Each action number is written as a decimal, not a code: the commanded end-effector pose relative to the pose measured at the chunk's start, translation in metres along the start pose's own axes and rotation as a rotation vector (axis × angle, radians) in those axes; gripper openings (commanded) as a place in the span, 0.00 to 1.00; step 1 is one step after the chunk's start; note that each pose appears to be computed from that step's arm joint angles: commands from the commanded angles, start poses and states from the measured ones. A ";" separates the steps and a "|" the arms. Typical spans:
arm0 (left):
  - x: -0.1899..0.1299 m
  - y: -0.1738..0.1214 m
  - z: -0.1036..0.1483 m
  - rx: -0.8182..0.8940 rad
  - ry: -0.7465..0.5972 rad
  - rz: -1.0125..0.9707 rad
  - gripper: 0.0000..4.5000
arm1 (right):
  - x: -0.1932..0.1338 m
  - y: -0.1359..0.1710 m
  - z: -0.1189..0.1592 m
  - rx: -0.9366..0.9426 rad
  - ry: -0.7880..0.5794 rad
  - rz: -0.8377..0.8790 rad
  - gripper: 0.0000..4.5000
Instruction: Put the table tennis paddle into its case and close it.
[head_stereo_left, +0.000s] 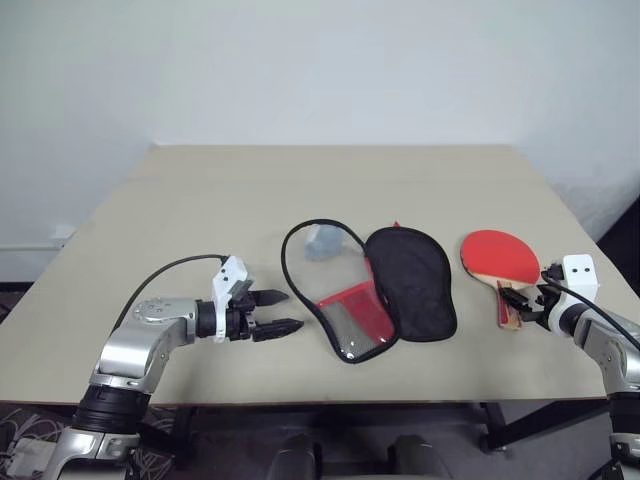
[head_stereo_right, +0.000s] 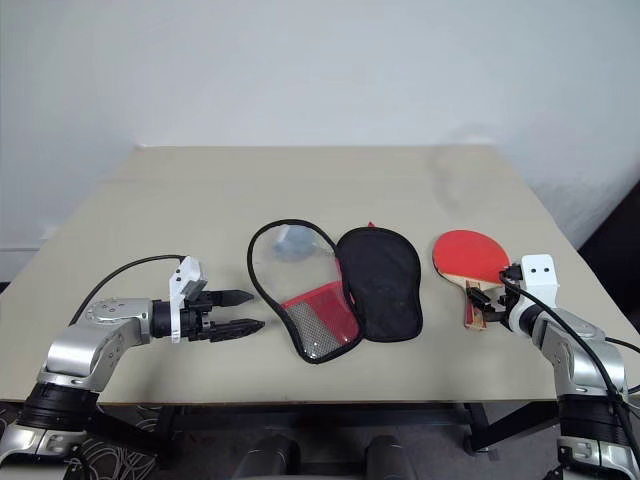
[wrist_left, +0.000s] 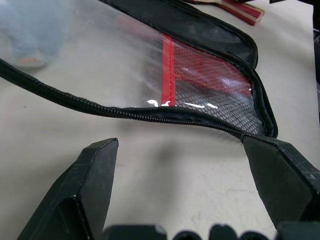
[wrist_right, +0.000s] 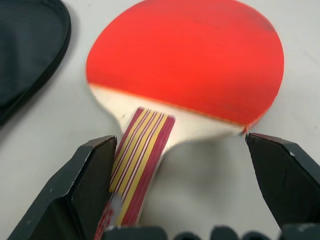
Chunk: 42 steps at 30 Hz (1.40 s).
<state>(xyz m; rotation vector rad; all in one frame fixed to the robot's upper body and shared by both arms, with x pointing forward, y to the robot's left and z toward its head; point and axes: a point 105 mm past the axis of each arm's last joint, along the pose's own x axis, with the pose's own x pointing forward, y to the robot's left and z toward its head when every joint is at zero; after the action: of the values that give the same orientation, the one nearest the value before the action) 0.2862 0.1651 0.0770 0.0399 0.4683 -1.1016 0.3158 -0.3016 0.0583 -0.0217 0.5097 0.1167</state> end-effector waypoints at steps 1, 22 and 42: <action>0.005 0.000 0.009 0.036 -0.009 -0.024 0.93 | -0.003 0.007 0.009 0.016 -0.020 0.013 0.99; 0.007 0.005 0.005 0.021 -0.004 -0.009 0.93 | 0.027 0.013 -0.002 0.110 0.147 -0.047 0.55; 0.009 0.004 0.003 0.011 0.005 -0.014 0.93 | 0.011 0.042 0.075 0.161 -0.008 0.000 0.25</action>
<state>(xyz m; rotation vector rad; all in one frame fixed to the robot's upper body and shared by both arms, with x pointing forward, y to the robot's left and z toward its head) 0.2895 0.1614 0.0625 0.0265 0.5132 -1.1065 0.3468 -0.2704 0.0747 0.1684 0.6565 0.0008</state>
